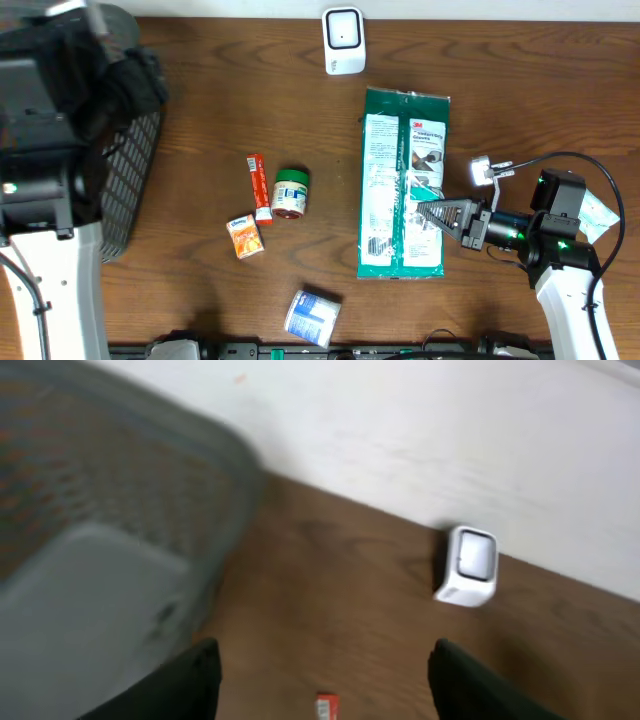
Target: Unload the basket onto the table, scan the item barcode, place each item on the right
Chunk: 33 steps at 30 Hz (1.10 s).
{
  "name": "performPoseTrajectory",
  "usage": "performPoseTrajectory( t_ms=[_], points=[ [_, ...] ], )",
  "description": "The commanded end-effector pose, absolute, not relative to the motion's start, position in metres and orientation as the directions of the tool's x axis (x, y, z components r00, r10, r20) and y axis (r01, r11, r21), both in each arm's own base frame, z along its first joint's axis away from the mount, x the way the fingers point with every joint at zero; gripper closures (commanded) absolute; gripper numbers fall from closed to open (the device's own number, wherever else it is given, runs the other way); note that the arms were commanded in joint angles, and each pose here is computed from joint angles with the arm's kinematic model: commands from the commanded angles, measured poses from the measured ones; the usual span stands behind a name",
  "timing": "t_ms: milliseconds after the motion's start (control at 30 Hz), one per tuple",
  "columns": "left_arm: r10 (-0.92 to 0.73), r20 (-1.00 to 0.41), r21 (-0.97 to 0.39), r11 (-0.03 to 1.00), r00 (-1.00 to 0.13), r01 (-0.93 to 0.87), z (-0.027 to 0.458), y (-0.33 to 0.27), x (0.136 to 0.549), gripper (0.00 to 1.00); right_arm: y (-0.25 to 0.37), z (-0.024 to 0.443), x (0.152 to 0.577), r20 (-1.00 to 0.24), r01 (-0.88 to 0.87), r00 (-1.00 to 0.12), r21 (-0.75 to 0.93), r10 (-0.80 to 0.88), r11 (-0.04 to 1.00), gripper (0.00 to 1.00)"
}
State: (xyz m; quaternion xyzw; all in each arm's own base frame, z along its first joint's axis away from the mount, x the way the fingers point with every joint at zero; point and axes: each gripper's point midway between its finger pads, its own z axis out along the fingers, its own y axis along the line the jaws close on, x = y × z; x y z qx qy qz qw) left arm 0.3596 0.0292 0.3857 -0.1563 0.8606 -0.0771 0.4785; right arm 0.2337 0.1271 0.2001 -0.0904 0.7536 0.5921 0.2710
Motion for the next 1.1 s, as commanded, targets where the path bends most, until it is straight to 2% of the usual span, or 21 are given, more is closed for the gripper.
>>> performPoseTrajectory(
  t_ms=[0,100,267,500,667,767,833,933,1067],
  points=[
    [-0.381,-0.779,-0.297,0.923,-0.498,-0.243,0.379,0.04,0.362,0.31,0.127,0.207,0.235,-0.506,-0.453,-0.841,0.852,0.191,0.264,0.99],
    [-0.384,-0.769,-0.295,0.922,-0.511,-0.249,0.373,0.041,0.364,0.3,0.126,0.204,0.236,-0.497,-0.439,-0.845,0.855,0.196,0.278,0.99],
    [-0.385,-0.762,-0.294,0.922,-0.52,-0.253,0.369,0.041,0.367,0.2,0.12,0.188,0.247,-0.463,-0.36,-0.858,0.852,0.225,0.38,0.99],
    [-0.385,-0.762,-0.293,0.922,-0.521,-0.253,0.368,0.041,0.367,0.18,0.111,0.163,0.259,-0.451,-0.27,-0.86,0.798,0.237,0.54,0.99],
    [-0.385,-0.762,-0.293,0.922,-0.521,-0.253,0.368,0.041,0.367,0.18,0.084,0.144,0.269,-0.424,-0.126,-0.854,0.732,0.302,0.669,0.99],
    [-0.385,-0.762,-0.293,0.922,-0.521,-0.253,0.368,0.041,0.367,0.18,0.078,0.147,0.268,-0.406,-0.108,-0.851,0.755,0.333,0.647,0.99],
    [-0.385,-0.762,-0.293,0.922,-0.521,-0.253,0.368,0.041,0.367,0.18,0.081,0.157,0.268,-0.434,-0.169,-0.843,0.775,0.318,0.609,0.99],
    [-0.385,-0.762,-0.293,0.922,-0.521,-0.253,0.368,0.041,0.367,0.18,0.099,0.187,0.263,-0.52,-0.354,-0.814,0.797,0.259,0.489,0.99],
    [-0.385,-0.762,-0.293,0.922,-0.521,-0.253,0.368,0.041,0.367,0.18,0.113,0.22,0.251,-0.585,-0.51,-0.781,0.799,0.219,0.319,0.99]
  ],
)
